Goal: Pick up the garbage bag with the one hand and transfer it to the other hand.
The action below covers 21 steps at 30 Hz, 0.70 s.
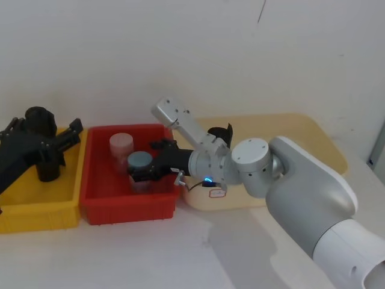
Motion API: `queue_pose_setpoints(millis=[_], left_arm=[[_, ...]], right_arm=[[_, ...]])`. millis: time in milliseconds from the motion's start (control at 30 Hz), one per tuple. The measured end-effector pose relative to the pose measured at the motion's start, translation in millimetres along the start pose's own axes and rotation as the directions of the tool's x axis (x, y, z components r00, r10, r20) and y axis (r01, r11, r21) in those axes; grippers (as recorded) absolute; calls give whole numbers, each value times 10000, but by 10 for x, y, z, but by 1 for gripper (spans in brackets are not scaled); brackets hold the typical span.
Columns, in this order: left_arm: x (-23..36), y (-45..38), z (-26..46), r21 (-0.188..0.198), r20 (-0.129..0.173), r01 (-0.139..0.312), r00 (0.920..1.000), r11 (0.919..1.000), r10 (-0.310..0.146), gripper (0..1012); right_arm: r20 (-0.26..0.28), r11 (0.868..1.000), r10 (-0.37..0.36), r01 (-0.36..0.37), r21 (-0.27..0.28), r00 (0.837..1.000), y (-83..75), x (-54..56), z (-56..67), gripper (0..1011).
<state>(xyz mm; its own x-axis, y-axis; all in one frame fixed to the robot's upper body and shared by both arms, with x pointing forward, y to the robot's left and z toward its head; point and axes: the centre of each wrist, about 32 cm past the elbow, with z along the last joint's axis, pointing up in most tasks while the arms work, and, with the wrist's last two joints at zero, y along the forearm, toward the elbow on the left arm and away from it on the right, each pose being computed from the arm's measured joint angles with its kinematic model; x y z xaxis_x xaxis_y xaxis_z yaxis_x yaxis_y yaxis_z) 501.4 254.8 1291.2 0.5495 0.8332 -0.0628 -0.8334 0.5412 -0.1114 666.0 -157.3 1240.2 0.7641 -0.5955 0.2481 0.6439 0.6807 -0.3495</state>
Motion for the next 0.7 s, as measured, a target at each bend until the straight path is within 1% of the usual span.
queue_pose_setpoints(millis=[200, 333, 533, 700], left_arm=[[0, 0, 0, -1, 1, 0, 10000, 10000, 0, 1000], [0, 0, 0, -1, 0, 0, 10000, 10000, 0, 1000], [0, 0, 0, 0, 0, 0, 10000, 10000, 0, 1000], [0, 0, 0, 0, 1, 0, 10000, 10000, 0, 1000]], right_arm=[[12, 9996, 88, -88, -254, 10000, -28, 28, 20, 1001], [15, 9992, 208, -208, -348, 9998, -36, 27, 35, 1001], [-123, 9967, 571, -577, -579, 9983, -30, -18, 44, 1001], [-210, 9948, 768, -780, -651, 9968, -15, -51, 49, 993]])
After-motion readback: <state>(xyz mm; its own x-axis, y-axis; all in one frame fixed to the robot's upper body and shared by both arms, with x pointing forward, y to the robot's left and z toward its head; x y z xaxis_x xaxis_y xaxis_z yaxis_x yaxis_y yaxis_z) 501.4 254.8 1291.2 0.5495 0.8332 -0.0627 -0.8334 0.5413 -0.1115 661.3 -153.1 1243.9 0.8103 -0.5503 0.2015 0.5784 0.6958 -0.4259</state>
